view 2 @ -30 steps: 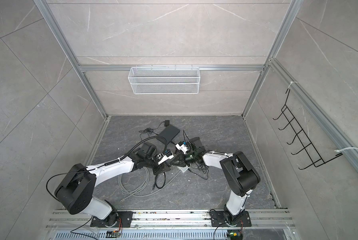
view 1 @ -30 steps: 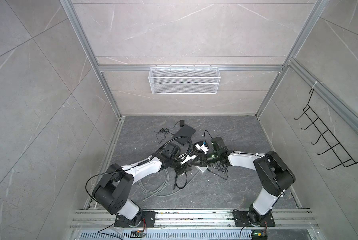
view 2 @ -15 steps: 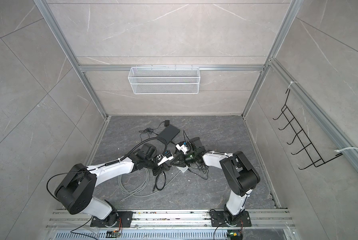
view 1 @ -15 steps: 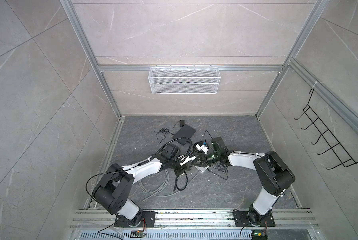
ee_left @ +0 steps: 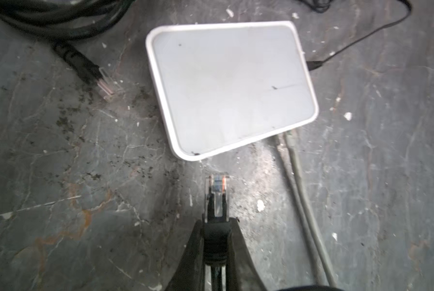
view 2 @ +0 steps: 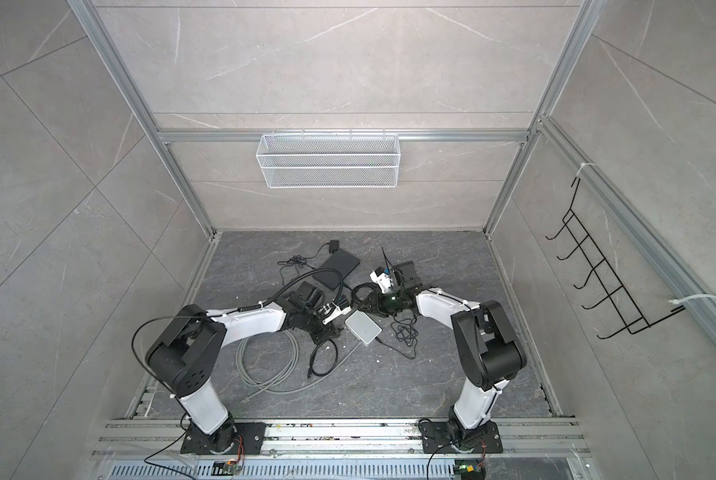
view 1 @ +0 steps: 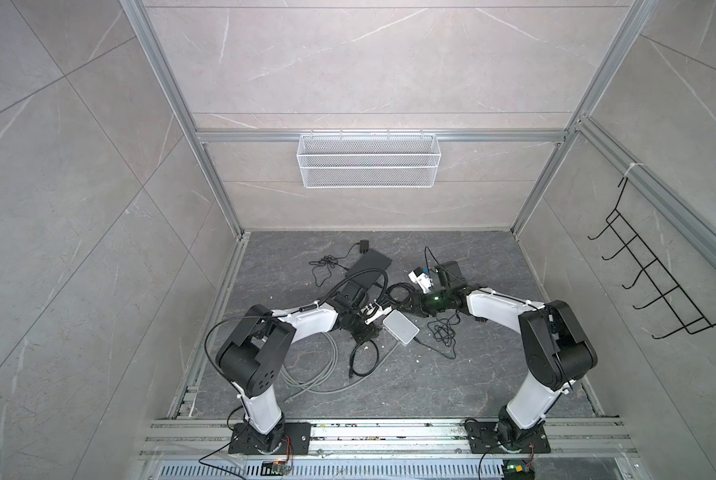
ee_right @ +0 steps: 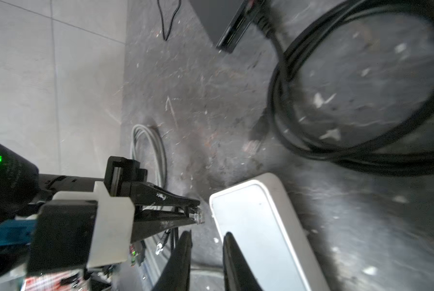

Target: Insert the plug into the switch port

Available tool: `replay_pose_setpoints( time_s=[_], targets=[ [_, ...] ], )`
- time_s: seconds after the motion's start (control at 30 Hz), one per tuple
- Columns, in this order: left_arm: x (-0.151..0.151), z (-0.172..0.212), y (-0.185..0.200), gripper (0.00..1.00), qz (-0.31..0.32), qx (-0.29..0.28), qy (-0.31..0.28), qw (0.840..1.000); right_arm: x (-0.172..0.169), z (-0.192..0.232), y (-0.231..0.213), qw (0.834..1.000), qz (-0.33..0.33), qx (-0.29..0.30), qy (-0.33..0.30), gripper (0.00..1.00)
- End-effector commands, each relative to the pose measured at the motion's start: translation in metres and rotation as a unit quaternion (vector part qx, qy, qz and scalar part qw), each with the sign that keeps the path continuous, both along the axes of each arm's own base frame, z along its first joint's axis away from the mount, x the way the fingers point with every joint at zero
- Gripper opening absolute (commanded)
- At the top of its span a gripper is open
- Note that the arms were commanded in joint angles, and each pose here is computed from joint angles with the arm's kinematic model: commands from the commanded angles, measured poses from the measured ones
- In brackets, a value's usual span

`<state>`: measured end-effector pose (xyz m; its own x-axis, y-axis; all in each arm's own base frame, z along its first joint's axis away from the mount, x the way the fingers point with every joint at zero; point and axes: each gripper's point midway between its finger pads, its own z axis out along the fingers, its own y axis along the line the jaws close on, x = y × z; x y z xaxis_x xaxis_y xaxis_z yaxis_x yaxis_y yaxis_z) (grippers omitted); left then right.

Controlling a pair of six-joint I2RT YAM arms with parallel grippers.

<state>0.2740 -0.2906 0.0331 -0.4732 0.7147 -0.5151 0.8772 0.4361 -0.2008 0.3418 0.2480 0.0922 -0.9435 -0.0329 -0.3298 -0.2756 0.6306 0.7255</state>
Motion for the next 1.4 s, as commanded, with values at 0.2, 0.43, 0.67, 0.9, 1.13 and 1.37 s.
replay_pose_setpoints(
  time_s=[0.2,0.43,0.67,0.9,1.13,1.37],
  targets=[
    [-0.001,-0.006,-0.002,0.11,0.026,0.04,0.038,0.998,0.012,-0.033,-0.028,0.991,-0.009,-0.127,-0.045,0.38],
    [-0.016,-0.012,-0.008,0.11,0.012,0.055,0.052,0.997,0.001,-0.046,-0.019,0.984,0.035,-0.166,-0.052,0.38],
    [-0.003,-0.021,-0.005,0.11,0.055,0.071,0.043,0.995,-0.008,-0.065,-0.012,0.972,0.068,-0.221,-0.052,0.39],
    [0.004,-0.019,-0.004,0.11,0.075,0.07,0.029,0.994,-0.011,-0.08,-0.018,0.966,0.07,-0.248,-0.017,0.37],
    [0.003,-0.029,0.001,0.11,0.093,0.098,0.056,0.989,-0.021,-0.094,-0.021,0.966,0.055,-0.253,0.029,0.31],
    [0.005,-0.034,0.01,0.11,0.121,0.12,0.05,0.984,-0.029,-0.098,-0.024,0.964,0.054,-0.255,0.045,0.29]
  ],
)
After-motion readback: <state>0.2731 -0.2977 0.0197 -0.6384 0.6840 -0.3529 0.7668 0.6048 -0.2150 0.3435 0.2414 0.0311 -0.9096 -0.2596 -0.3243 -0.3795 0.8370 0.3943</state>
